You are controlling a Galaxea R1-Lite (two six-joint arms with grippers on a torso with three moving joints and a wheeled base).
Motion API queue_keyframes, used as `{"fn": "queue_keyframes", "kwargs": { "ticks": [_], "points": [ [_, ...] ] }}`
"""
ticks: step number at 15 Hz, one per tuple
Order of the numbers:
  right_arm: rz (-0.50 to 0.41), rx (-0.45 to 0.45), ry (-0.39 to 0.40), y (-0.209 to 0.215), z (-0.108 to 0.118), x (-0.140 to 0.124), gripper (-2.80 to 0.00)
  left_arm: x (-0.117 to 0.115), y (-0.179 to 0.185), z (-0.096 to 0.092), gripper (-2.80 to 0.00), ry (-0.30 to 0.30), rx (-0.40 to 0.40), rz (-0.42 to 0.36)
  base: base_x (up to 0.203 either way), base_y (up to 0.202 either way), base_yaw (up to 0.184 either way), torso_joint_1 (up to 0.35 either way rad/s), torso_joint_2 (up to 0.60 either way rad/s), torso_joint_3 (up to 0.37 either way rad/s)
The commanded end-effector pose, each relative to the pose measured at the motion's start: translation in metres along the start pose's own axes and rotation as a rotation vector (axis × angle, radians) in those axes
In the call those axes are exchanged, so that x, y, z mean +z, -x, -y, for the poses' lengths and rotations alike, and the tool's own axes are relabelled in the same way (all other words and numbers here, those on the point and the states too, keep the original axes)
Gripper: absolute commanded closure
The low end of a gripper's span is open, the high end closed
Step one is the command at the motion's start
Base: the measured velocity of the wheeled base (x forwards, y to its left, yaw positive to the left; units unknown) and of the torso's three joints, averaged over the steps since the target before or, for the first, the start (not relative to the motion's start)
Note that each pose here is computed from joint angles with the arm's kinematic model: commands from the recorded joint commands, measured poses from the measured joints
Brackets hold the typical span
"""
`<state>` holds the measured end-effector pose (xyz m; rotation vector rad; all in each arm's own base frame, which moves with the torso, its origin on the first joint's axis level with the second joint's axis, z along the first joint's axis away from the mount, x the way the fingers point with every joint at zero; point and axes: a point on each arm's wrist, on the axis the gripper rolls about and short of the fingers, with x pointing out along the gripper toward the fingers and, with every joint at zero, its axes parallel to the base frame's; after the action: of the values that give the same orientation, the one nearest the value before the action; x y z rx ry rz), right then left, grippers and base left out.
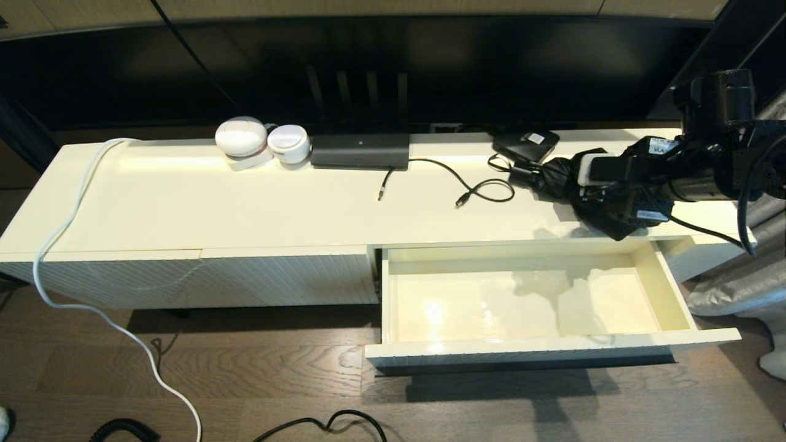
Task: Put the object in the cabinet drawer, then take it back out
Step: Put the umbrella in the drawer
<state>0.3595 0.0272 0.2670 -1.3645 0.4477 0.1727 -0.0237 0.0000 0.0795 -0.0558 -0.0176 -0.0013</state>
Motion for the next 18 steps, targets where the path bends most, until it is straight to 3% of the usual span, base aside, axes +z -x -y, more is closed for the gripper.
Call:
{"fn": "queue_keyframes", "kwargs": {
  "ticks": [1, 6, 18],
  "points": [
    [-0.010, 0.019, 0.004, -0.017, -0.004, 0.001, -2.80, 0.000, 0.000, 0.000, 0.00, 0.001, 0.001, -0.001, 0.000, 0.000, 0.000, 0.000, 0.00, 0.000],
    [-0.050, -0.008, -0.095, -0.032, 0.002, 0.003, -2.80, 0.000, 0.000, 0.000, 0.00, 0.001, 0.001, -0.001, 0.000, 0.000, 0.000, 0.000, 0.00, 0.000],
    [-0.054, -0.003, -0.098, -0.047, 0.000, 0.004, -2.80, 0.000, 0.000, 0.000, 0.00, 0.001, -0.001, -0.001, 0.000, 0.000, 0.000, 0.000, 0.00, 0.000]
  ]
}}
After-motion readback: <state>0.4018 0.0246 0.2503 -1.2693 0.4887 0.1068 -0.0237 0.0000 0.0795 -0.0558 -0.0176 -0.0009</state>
